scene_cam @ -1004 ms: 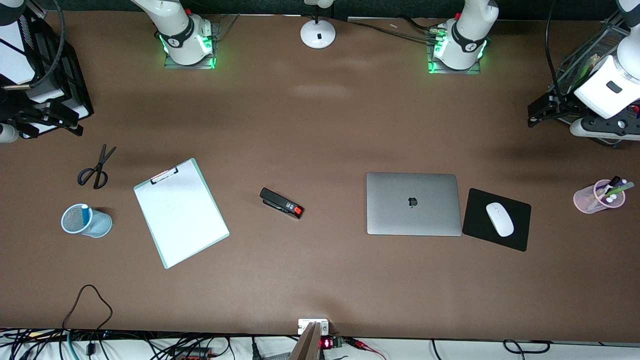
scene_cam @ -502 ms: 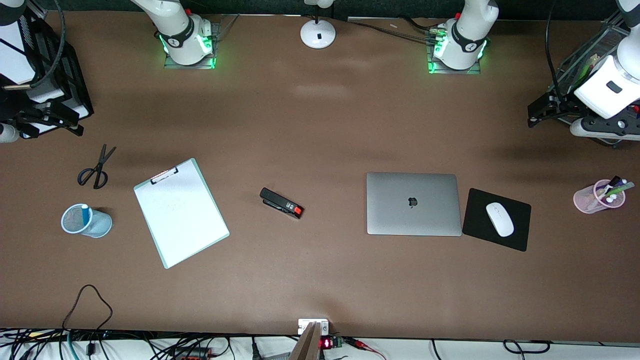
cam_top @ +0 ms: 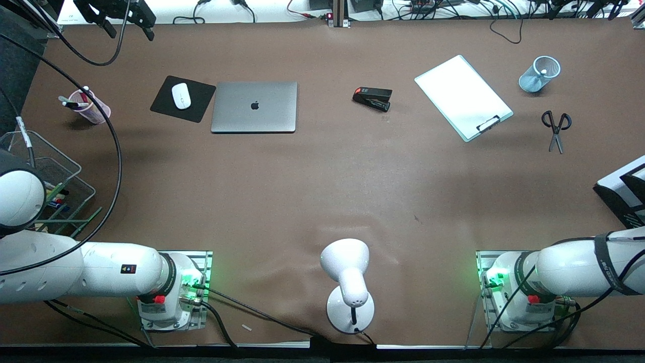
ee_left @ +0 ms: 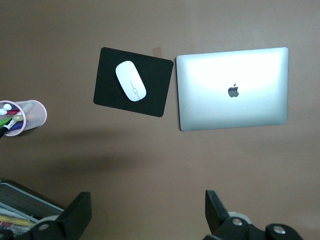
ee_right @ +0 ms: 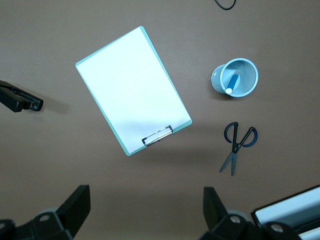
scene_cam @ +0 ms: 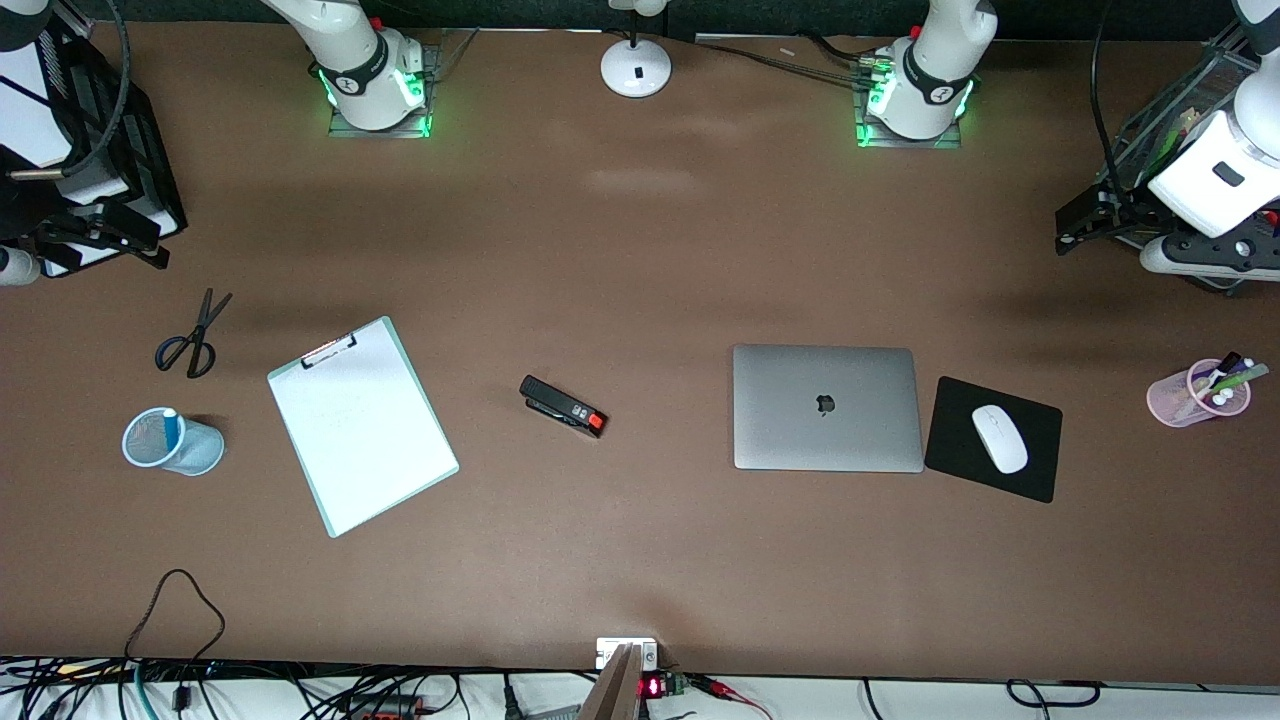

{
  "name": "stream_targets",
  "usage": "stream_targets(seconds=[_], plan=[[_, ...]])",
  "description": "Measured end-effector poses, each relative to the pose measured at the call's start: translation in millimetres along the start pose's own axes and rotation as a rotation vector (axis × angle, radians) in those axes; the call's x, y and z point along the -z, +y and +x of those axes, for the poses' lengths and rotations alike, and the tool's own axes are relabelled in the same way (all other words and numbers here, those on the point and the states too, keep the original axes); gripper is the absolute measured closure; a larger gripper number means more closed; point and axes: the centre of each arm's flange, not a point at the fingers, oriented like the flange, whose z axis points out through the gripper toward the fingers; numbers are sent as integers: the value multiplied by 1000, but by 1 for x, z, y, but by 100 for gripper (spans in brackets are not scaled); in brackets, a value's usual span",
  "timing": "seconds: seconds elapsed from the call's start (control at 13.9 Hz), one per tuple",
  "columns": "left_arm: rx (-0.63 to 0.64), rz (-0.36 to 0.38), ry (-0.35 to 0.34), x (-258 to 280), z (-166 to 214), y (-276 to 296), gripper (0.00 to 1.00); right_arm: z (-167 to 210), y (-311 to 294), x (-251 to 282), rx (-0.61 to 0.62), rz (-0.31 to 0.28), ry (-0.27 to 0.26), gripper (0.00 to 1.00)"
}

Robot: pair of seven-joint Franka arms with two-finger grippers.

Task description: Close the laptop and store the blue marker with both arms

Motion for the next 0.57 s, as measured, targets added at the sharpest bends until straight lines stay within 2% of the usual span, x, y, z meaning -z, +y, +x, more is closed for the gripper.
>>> stream_targets(seconds=[0.57], plan=[[0,0,0,0,0,0,0,0,1,0,-5,0,-1,0]])
